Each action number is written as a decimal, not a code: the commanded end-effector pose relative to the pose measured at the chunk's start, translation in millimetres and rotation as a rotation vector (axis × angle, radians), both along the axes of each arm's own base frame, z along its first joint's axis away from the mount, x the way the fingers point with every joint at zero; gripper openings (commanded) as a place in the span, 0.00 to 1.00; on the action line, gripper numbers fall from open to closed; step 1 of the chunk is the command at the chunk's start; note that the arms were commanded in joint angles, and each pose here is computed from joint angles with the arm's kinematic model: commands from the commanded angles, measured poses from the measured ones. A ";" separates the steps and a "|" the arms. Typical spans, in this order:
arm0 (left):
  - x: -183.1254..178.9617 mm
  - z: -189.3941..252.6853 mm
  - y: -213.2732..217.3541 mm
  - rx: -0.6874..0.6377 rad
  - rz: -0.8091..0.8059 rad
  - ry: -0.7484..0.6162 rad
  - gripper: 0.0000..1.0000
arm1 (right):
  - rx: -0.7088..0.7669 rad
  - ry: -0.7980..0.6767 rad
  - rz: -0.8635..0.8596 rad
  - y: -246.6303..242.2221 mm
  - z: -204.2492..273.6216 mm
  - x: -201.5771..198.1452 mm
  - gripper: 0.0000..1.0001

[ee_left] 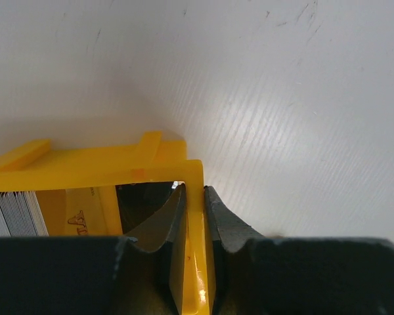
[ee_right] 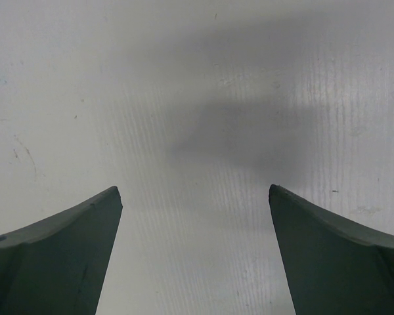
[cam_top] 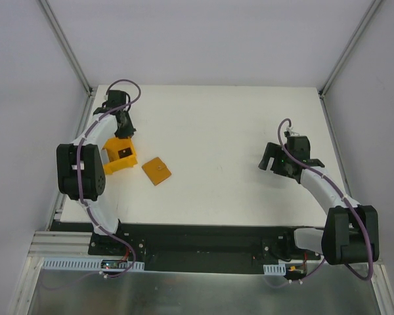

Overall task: Put the credit cards into the card holder
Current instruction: Move the storage box to the center of the board, then pick up the card holder from the center of the board.

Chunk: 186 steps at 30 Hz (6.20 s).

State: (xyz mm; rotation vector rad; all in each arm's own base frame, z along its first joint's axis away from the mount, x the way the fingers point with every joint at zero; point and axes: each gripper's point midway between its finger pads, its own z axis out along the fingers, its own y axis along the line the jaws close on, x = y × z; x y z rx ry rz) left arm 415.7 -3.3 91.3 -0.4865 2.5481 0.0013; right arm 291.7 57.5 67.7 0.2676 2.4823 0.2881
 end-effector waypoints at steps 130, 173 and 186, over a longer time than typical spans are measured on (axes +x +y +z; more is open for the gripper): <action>-170.7 -81.0 -127.9 -0.618 -0.091 -0.055 0.25 | 0.530 0.009 0.467 362.2 -13.6 -8.9 0.52; -186.0 -69.3 -129.9 -0.604 -0.207 -0.092 0.56 | 0.601 0.027 0.477 330.4 -26.2 -89.4 0.36; -188.9 -80.9 -148.4 -0.696 -0.251 0.048 0.52 | 0.644 0.118 0.430 352.2 -49.4 -73.4 0.46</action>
